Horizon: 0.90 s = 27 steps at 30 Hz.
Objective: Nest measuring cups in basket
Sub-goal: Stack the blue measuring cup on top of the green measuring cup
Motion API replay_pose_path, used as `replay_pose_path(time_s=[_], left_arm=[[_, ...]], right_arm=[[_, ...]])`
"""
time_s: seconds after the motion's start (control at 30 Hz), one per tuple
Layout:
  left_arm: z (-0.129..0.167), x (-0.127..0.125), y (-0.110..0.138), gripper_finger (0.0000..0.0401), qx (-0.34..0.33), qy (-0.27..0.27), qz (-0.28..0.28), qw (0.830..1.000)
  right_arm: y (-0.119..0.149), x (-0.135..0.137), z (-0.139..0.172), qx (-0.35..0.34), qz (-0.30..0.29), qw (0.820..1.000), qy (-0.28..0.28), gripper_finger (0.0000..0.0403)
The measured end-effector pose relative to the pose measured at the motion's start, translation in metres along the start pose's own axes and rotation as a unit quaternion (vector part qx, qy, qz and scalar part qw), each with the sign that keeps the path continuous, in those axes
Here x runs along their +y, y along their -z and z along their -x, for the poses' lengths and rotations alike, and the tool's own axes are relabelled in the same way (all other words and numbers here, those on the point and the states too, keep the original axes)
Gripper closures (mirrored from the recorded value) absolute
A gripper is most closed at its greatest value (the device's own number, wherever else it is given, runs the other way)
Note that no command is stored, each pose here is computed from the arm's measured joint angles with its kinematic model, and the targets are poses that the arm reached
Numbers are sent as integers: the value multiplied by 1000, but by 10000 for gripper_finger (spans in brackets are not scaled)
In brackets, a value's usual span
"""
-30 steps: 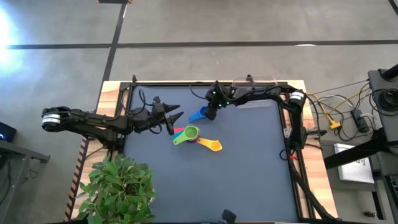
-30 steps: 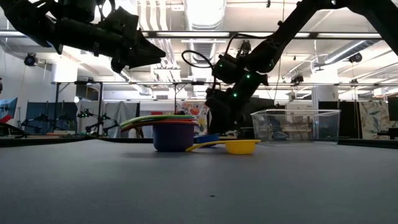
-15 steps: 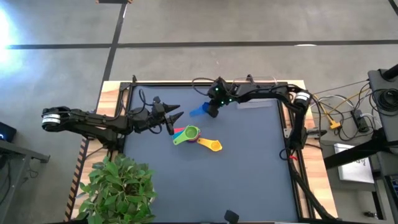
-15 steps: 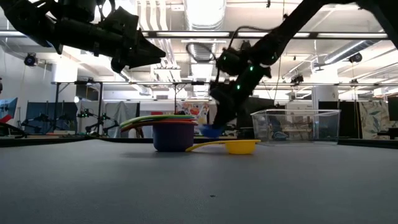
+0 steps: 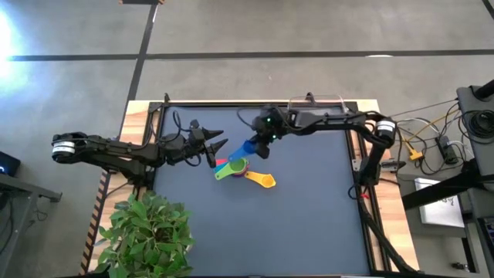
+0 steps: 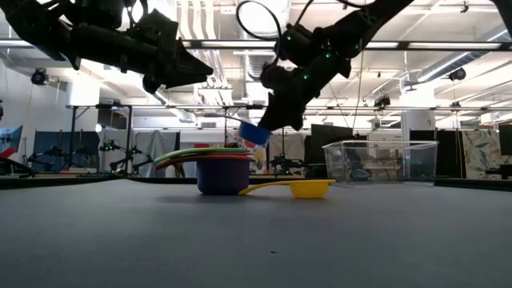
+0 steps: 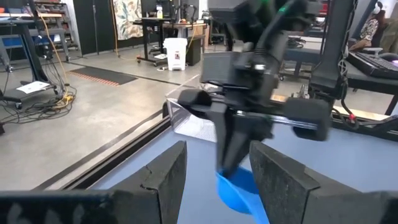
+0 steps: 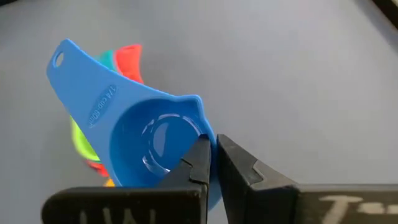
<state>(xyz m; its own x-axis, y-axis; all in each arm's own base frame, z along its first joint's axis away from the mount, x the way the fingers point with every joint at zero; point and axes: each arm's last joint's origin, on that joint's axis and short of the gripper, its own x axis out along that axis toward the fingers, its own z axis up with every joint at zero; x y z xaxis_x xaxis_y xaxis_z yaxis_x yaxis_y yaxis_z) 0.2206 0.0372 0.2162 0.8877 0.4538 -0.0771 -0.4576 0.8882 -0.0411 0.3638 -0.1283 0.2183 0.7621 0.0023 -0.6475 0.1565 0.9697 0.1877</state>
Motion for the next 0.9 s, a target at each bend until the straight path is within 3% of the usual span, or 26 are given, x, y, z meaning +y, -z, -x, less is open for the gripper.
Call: replay_pose_path(time_s=[0.33,0.9], left_arm=[[0,0,-1,241,-5,0,2,1000],[0,0,-1,241,-7,0,2,1000]], right_arm=[[-9,22,-7,-43,-1,997,-60,394],[5,27,-37,-24,-53,997,-55,394]])
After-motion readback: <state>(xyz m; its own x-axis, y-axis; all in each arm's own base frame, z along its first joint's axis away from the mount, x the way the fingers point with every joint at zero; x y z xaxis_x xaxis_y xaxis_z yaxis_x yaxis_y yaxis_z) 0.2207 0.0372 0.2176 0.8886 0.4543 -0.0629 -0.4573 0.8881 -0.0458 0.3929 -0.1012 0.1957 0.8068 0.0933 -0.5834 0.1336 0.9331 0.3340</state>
